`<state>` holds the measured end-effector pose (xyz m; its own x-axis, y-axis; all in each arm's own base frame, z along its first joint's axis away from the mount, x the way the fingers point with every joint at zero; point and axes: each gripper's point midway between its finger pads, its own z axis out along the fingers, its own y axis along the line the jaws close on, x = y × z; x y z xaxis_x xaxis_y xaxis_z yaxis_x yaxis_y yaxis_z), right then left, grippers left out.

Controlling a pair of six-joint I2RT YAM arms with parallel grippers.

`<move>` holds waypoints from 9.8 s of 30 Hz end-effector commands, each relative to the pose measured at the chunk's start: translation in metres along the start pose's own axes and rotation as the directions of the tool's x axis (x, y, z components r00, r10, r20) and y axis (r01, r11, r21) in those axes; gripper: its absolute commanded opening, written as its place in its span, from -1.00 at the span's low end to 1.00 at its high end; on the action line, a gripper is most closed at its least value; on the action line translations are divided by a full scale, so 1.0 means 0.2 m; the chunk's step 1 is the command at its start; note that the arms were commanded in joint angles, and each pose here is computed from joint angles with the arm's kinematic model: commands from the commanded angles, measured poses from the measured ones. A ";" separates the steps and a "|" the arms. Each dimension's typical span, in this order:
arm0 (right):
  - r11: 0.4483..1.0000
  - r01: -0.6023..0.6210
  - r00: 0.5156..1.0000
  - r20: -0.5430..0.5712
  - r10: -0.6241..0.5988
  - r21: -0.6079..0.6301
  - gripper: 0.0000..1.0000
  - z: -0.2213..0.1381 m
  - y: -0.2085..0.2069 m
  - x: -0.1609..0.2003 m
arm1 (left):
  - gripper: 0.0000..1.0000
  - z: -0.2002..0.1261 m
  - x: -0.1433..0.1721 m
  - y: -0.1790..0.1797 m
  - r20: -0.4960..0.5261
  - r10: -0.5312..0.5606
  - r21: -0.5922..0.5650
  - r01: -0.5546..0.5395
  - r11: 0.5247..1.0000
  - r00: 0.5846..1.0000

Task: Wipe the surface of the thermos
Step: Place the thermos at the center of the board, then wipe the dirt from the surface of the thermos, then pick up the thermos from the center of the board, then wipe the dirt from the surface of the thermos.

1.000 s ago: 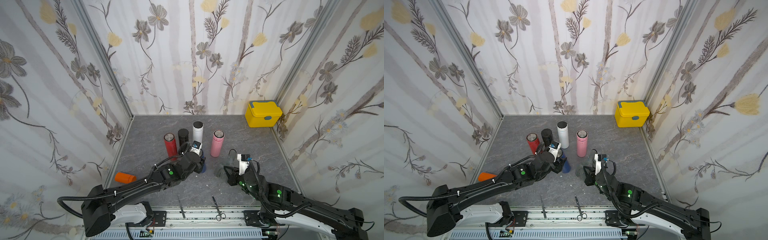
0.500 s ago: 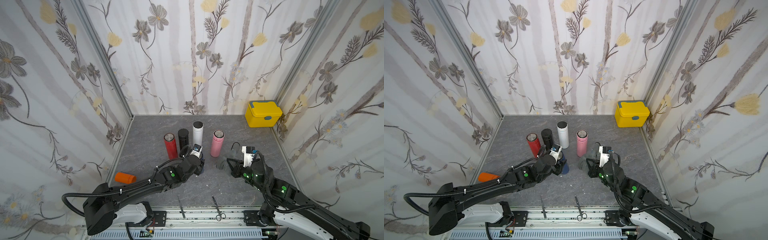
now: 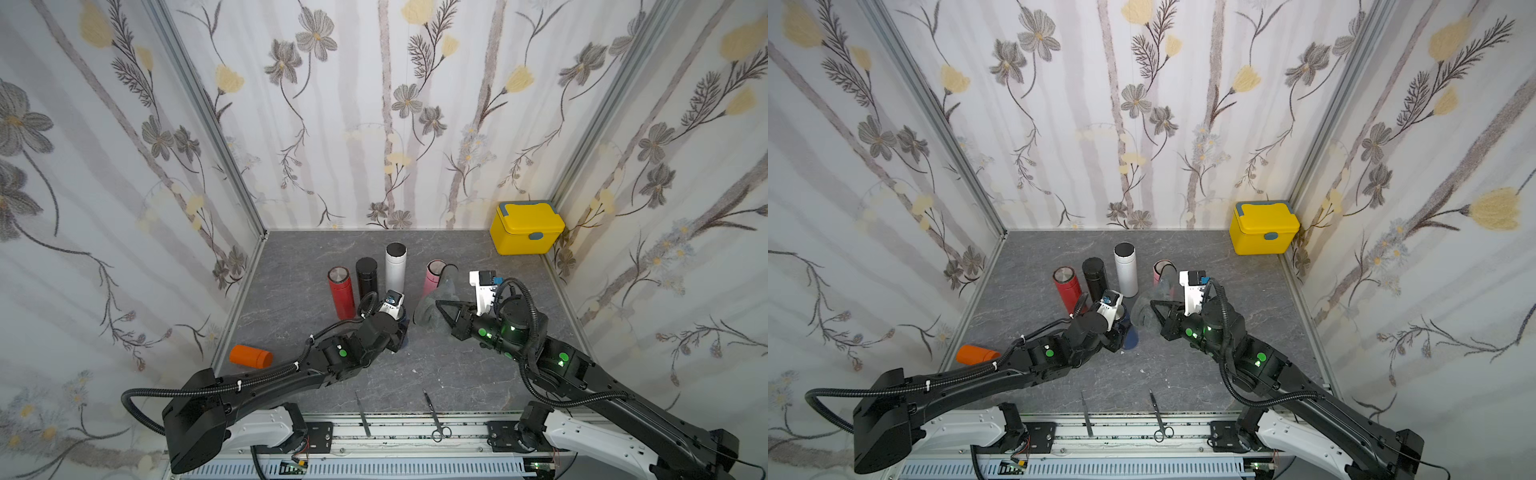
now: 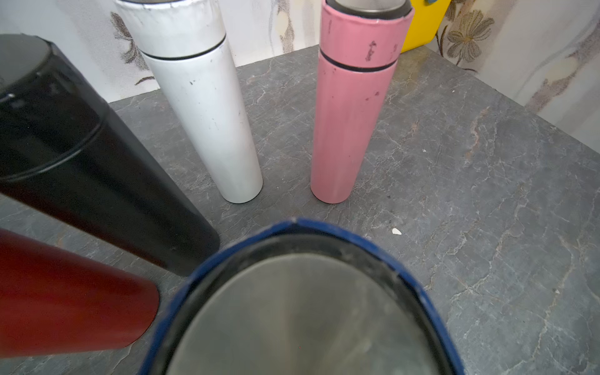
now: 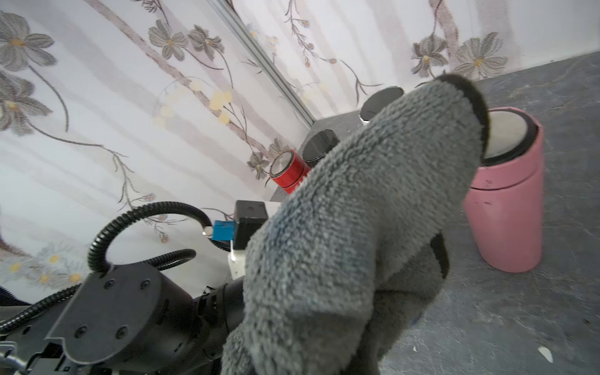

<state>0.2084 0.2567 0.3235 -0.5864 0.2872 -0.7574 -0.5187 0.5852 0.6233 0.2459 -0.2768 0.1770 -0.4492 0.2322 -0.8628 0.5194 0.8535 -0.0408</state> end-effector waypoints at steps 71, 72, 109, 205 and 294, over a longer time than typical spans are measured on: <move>0.899 0.260 0.957 -0.218 -0.191 0.354 -1.00 0.36 -0.34 0.14 | -1.00 -0.13 0.00 -0.12 0.082 0.023 0.196 -0.039 0.980 0.996; 0.927 0.255 0.958 -0.198 -0.205 0.274 -1.00 0.35 -0.25 0.14 | -1.00 -0.13 0.00 -0.12 0.081 0.023 0.193 -0.038 0.980 0.996; 0.949 0.181 0.934 -0.256 -0.247 -0.257 -1.00 0.38 0.23 0.41 | -1.00 -0.11 -0.03 -0.14 0.089 0.050 0.188 -0.066 0.980 0.995; 0.977 -0.012 1.000 0.005 0.014 -0.212 -1.00 0.04 -0.06 0.27 | -1.00 -0.63 -0.47 0.16 0.442 -0.647 0.417 0.496 0.762 0.621; 0.990 0.132 0.991 -0.021 -0.131 0.057 -1.00 0.05 -0.28 0.44 | -1.00 -0.88 -0.89 0.42 0.598 -0.533 0.275 0.471 0.838 0.599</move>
<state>0.1852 0.2737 0.2246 -0.5143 0.1565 -0.8432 -0.6192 0.6125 0.4914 0.2394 -0.1843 0.3797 -0.2244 -0.5721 -0.7889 0.4297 0.6685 -0.6070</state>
